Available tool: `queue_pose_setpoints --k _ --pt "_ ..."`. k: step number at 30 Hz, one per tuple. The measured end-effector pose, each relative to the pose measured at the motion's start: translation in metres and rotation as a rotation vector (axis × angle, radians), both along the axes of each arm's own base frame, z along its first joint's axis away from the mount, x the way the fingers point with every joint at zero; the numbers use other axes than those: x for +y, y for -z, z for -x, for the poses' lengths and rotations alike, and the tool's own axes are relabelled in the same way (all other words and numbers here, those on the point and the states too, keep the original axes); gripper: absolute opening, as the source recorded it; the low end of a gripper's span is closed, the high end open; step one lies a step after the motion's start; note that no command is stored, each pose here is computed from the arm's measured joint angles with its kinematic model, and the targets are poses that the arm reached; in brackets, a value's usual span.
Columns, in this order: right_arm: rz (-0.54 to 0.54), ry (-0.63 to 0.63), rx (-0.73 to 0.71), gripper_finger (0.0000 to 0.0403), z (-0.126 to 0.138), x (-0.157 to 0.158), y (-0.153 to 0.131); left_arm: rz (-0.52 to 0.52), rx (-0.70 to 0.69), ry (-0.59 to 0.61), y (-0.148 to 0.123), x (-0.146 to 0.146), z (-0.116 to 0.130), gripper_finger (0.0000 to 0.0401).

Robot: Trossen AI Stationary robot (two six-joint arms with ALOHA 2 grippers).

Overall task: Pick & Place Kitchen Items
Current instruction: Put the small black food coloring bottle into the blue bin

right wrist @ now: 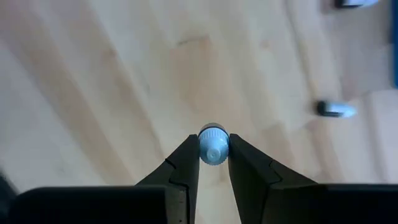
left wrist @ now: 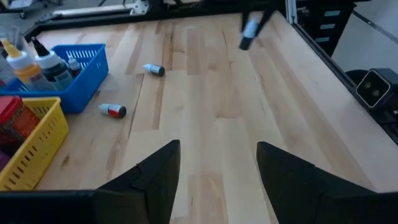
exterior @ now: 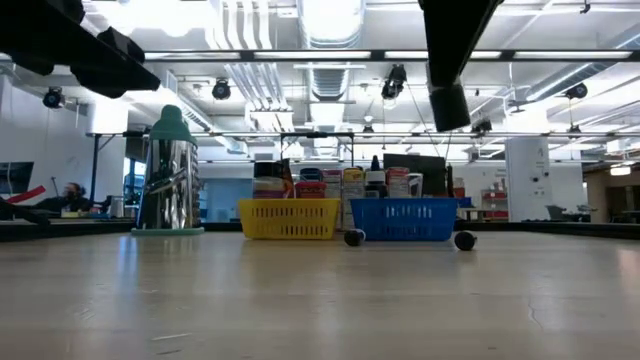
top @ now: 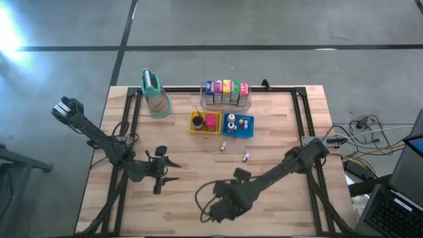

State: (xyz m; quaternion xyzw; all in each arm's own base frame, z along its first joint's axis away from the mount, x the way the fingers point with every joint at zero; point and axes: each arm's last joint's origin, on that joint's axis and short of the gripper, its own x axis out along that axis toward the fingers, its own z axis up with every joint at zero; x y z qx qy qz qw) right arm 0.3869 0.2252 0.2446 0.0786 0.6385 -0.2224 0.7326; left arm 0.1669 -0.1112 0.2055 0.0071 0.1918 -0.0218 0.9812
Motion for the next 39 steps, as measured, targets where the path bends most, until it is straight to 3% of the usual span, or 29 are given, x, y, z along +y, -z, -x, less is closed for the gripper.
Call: queue_pose_setpoints --k 5,10,17,26,33,39 --pt "0.05 0.03 0.011 0.0063 0.014 -0.032 -0.016 -0.011 -0.014 0.003 -0.003 0.0 -0.001 0.0218" --pt "0.127 0.131 -0.026 0.0064 0.05 -0.067 -0.029 -0.011 -0.014 0.003 -0.003 0.0 -0.001 0.0218" --pt "0.123 0.233 -0.343 0.0064 0.102 -0.124 -0.034 -0.008 -0.021 -0.006 -0.004 0.002 -0.003 0.0218" --pt "0.14 0.231 -0.602 0.0065 0.135 -0.2 -0.029 -0.065 -0.062 -0.026 -0.008 0.01 -0.01 0.0218" --pt "0.162 0.256 -0.668 0.0065 0.155 -0.222 -0.039 -0.094 -0.075 -0.103 -0.011 0.024 -0.015 0.0218" --pt "0.18 0.25 -0.661 0.0071 0.154 -0.229 -0.042 -0.068 -0.065 -0.1 -0.014 0.047 -0.024 0.0218"
